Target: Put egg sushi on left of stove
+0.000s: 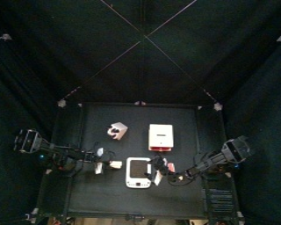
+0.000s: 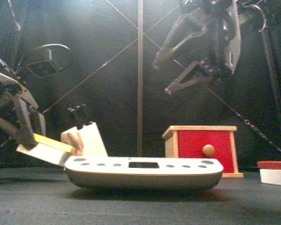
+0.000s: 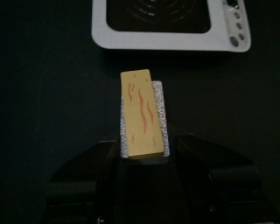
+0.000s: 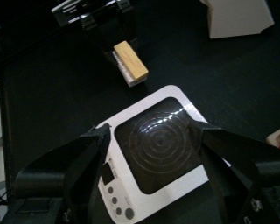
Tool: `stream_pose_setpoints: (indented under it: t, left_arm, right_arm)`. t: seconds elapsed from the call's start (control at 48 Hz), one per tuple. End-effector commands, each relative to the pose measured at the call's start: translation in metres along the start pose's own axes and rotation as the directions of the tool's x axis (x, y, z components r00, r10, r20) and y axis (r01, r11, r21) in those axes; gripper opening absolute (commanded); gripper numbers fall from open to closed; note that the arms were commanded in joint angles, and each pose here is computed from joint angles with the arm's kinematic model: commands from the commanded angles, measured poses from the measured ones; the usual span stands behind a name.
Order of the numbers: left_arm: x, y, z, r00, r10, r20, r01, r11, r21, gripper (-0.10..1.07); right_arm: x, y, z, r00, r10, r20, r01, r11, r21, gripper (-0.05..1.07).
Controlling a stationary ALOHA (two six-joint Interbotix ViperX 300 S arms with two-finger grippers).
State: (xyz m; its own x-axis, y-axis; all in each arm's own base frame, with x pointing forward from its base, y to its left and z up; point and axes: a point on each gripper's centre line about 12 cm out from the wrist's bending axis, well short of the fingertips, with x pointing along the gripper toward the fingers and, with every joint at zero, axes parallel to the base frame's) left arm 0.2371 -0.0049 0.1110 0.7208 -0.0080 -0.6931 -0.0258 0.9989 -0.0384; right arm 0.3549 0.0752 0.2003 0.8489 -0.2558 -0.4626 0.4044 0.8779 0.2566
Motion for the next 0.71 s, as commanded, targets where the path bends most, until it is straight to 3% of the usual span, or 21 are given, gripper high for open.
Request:
stream_pose_setpoints:
  t: [0.0,0.292,0.688]
  left_arm:
    - [0.0019,0.0023,0.0042,1.000,0.007,0.013,-0.007,1.000,-0.003,0.71]
    - [0.0034,0.0029,0.0008,1.000,0.010,-0.003,-0.010,1.000,-0.010,0.75]
    - [0.0032,0.0032,0.0007,1.000,0.011,-0.004,-0.012,1.000,-0.024,0.93]
  right_arm:
    - [-0.0072,0.0022,0.0128,0.999,0.016,0.031,-0.016,1.000,0.025,0.99]
    - [-0.0072,0.0016,0.0118,1.000,0.013,0.025,-0.014,0.999,0.031,0.99]
    - [-0.0072,0.0016,0.0118,1.000,0.013,0.025,-0.014,0.999,0.031,0.99]
